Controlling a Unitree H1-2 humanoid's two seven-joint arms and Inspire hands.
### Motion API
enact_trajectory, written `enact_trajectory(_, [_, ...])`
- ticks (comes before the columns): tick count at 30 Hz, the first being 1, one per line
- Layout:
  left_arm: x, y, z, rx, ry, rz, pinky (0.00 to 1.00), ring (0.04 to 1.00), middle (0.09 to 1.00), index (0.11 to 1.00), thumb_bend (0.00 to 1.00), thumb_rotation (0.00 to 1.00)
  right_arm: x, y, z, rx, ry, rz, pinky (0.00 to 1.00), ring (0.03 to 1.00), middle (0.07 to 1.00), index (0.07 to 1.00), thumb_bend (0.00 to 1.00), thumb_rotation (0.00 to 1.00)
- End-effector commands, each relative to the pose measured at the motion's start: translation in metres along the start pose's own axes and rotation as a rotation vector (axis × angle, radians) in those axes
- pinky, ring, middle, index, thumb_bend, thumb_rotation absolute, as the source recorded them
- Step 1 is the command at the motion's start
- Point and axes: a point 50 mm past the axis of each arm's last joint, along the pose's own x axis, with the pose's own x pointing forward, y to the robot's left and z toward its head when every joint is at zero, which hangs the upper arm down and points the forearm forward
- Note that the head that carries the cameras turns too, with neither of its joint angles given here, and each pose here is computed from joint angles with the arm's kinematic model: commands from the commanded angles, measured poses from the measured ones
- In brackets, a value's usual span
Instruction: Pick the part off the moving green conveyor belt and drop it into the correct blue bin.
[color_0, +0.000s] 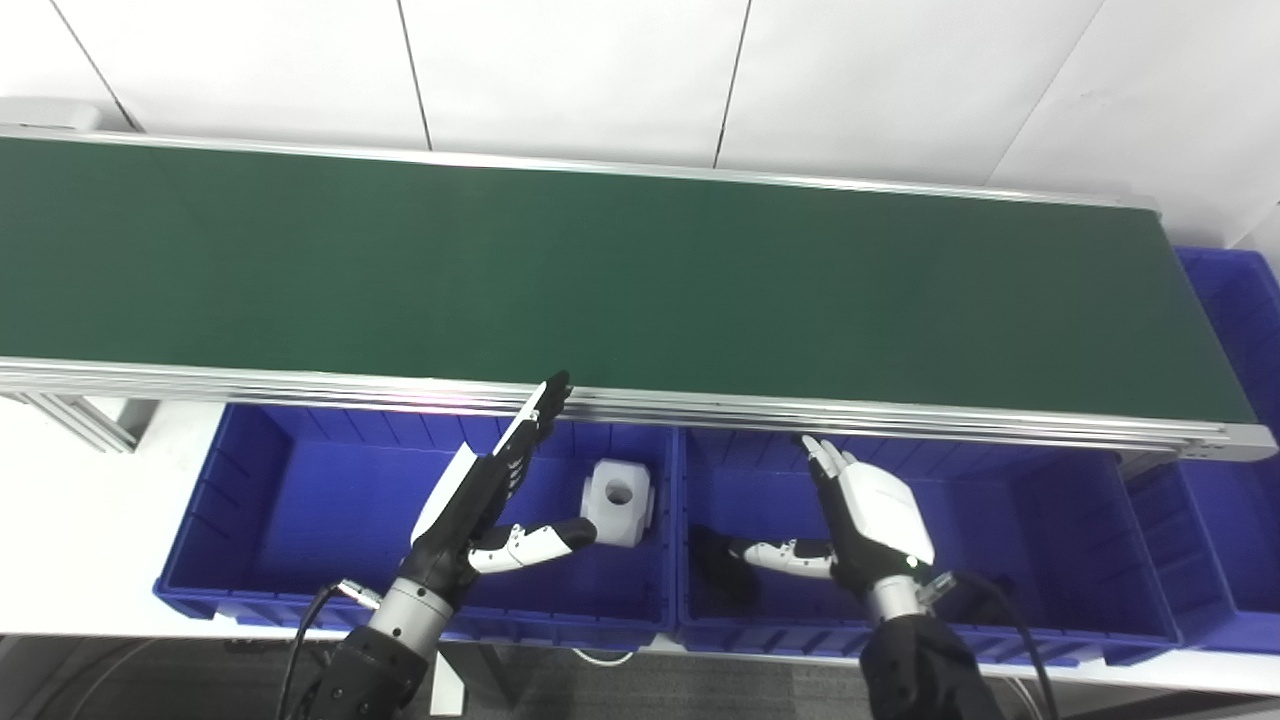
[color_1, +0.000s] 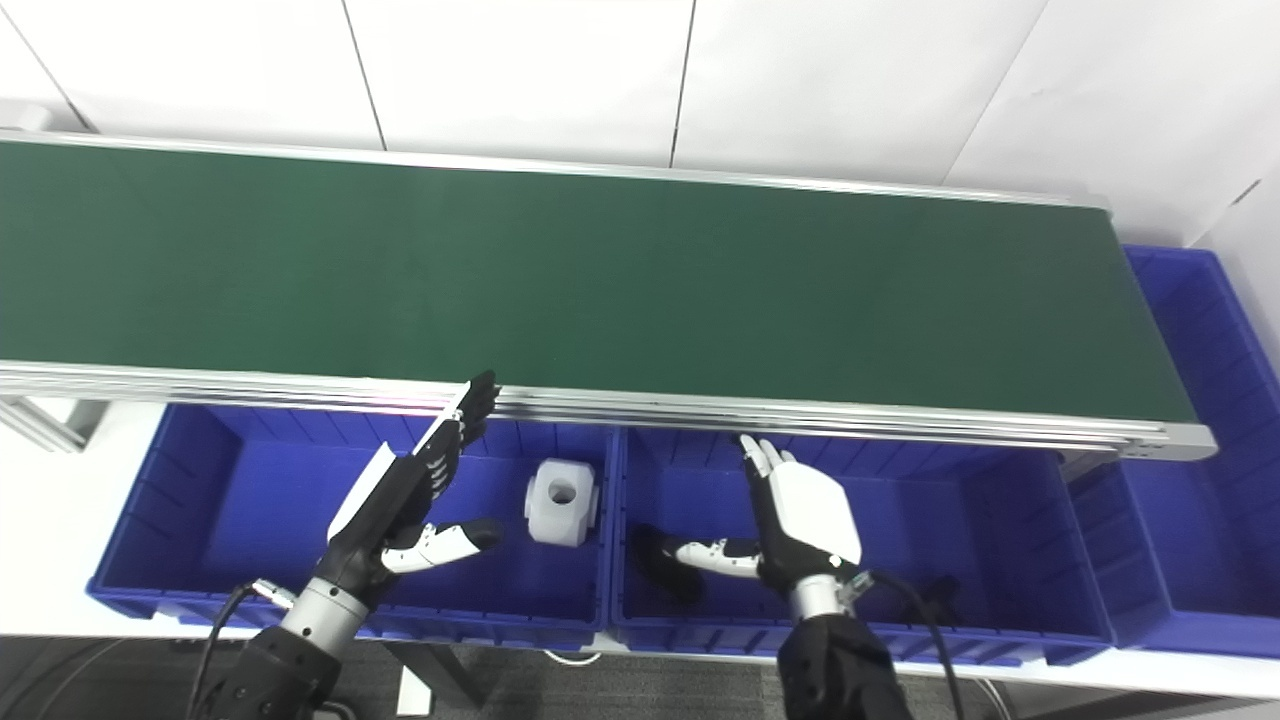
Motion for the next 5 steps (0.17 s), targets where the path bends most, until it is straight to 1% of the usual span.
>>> enact_trajectory(1, [0.003,0.004,0.007,0.008,-0.068,0.006,1.0,1.0,1.0,1.0,0.76,0.64,-0.007,-0.009,0.013,0.073,-0.05,-0.122,0.99,1.0,1.0,0.984,0.75,0.65])
enact_trajectory(3, [0.001,0.004,0.004,0.003,-0.062,0.01,1.0,1.0,1.0,1.0,0.77,0.63,-0.015,-0.008,0.019,0.185,-0.099,-0.172,0.98,1.0,1.0,0.993,0.75,0.64])
enact_trajectory(5, [0.0,0.005,0.002,-0.001,-0.058,0.01,0.99,1.0,1.0,1.0,0.77,0.63,-0.021,-0.007,0.024,0.318,-0.146,-0.199,0.98,1.0,1.0,0.999,0.74,0.63])
